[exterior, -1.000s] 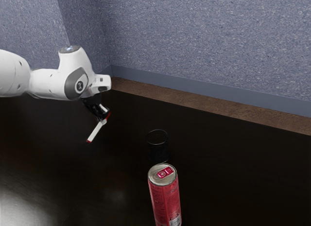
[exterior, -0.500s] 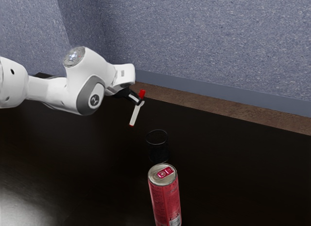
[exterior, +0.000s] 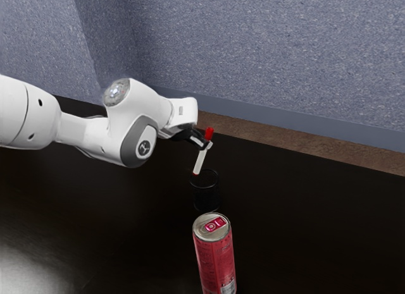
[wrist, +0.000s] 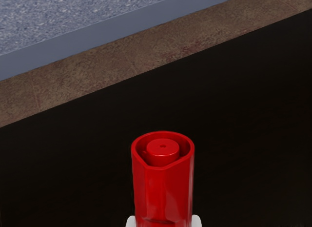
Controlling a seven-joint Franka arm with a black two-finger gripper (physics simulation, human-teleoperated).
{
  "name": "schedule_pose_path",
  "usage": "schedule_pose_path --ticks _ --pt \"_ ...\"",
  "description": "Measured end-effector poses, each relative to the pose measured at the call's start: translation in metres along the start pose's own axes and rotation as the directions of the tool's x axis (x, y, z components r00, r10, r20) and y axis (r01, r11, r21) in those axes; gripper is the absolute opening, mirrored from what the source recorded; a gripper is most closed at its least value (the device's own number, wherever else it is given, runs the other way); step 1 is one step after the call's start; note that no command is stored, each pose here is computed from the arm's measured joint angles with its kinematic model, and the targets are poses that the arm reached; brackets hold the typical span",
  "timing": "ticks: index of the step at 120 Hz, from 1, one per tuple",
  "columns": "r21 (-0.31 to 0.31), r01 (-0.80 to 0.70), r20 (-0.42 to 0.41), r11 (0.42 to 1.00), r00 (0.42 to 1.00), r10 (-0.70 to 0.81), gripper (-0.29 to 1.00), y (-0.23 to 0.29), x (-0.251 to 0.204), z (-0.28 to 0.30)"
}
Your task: Put the marker into the pen holder.
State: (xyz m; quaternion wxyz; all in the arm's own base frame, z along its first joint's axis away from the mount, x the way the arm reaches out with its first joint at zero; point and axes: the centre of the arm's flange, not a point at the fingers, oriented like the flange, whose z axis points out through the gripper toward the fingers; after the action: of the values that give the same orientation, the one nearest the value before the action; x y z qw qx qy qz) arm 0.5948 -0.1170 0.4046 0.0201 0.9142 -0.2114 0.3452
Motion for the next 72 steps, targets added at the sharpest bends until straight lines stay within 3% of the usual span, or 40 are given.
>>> schedule_pose_path --ticks 39,58,72 --pt "-0.022 0.004 0.028 1.0 1.0 -0.003 -0.03 0.007 -0.017 0.03" --pt "-0.027 0.014 0.037 1.0 0.999 -0.013 0.31 0.007 -0.02 0.035" --pt "-0.035 0.02 0.041 0.999 0.999 -0.019 0.47 0.011 -0.02 0.035"
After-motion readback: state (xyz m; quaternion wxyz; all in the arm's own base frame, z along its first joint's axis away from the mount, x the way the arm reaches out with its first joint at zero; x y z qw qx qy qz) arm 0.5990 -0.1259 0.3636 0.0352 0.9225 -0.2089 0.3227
